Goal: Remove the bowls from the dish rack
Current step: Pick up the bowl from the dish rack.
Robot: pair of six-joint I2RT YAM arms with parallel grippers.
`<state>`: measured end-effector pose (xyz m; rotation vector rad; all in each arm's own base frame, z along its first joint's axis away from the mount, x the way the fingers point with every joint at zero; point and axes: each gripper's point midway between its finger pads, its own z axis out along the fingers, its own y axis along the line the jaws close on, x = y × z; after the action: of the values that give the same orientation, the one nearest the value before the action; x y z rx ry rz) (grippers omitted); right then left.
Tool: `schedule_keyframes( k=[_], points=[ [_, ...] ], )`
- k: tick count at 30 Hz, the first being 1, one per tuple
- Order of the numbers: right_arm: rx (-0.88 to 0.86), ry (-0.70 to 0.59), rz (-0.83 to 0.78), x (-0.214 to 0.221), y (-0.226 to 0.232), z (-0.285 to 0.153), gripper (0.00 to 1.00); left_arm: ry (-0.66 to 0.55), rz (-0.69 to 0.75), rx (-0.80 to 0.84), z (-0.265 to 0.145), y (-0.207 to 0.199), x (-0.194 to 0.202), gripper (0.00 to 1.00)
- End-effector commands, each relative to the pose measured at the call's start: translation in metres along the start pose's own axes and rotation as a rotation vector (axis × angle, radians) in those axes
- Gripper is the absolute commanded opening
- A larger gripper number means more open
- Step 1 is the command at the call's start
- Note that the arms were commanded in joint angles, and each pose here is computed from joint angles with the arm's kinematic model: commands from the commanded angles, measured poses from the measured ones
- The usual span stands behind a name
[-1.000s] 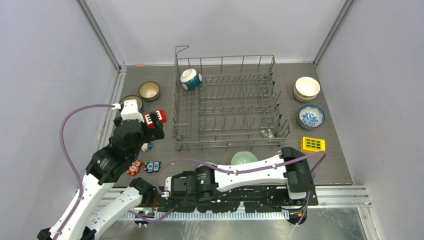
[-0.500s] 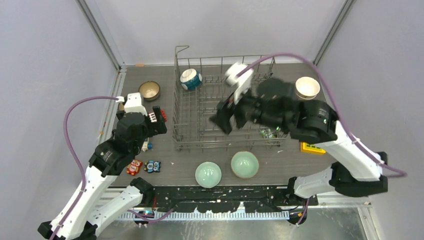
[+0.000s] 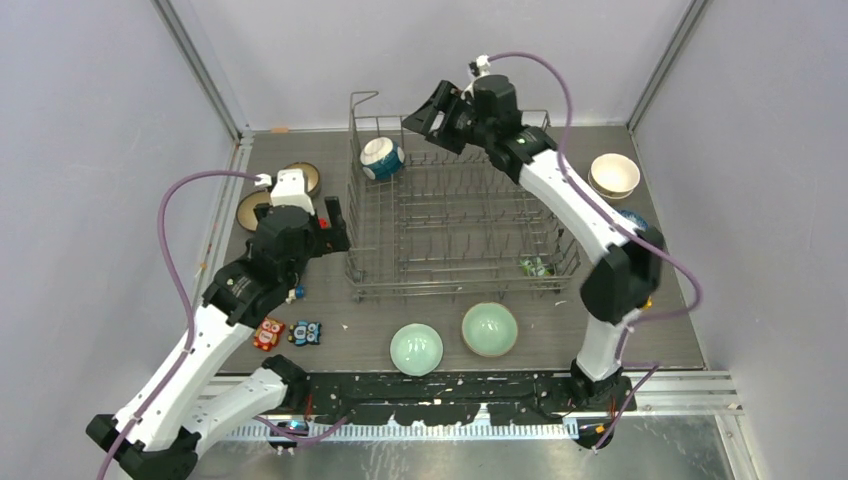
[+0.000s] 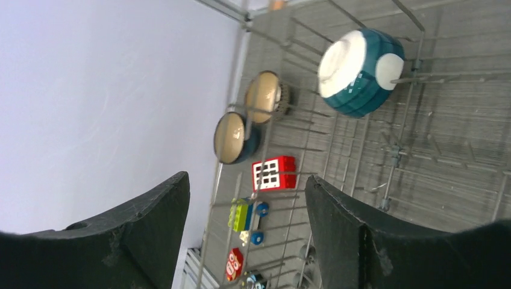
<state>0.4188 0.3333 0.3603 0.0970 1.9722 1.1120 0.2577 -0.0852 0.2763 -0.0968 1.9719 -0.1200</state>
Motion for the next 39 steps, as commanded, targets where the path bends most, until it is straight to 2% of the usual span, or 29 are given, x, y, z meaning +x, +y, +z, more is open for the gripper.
schedule_keyframes(
  k=[1, 5, 9, 17, 22, 30, 33, 37, 39],
  points=[
    [-0.136, -0.010, 0.133, -0.027, 0.029, 0.031, 0.74, -0.107, -0.021, 0.038, 0.008, -0.017, -0.035, 1.00],
    [-0.063, 0.011, 0.224, -0.022, 0.001, 0.073, 0.76, -0.111, -0.015, 0.028, 0.023, -0.024, -0.039, 1.00],
    [0.023, -0.033, 0.334, -0.022, -0.025, 0.097, 0.78, -0.103, -0.020, 0.028, 0.036, -0.032, -0.038, 1.00],
    [0.222, -0.234, 0.497, -0.016, -0.063, 0.093, 0.79, -0.089, -0.022, 0.000, 0.047, -0.030, -0.028, 1.00],
    [0.325, -0.228, 0.493, 0.009, -0.070, 0.102, 0.76, -0.098, -0.032, -0.010, 0.046, -0.026, -0.024, 1.00],
    [0.378, -0.201, 0.460, 0.039, -0.064, 0.115, 0.75, -0.096, -0.030, -0.024, 0.043, -0.018, -0.015, 1.00],
    [0.414, -0.203, 0.457, 0.050, -0.066, 0.120, 0.78, -0.092, -0.037, -0.023, 0.043, -0.018, -0.012, 1.00],
    [0.480, -0.225, 0.465, 0.063, -0.084, 0.125, 0.90, -0.084, -0.043, -0.020, 0.042, -0.018, -0.008, 0.99],
    [0.510, -0.247, 0.453, 0.064, -0.093, 0.126, 0.93, -0.081, -0.046, -0.017, 0.042, -0.018, -0.006, 0.99]
  ],
)
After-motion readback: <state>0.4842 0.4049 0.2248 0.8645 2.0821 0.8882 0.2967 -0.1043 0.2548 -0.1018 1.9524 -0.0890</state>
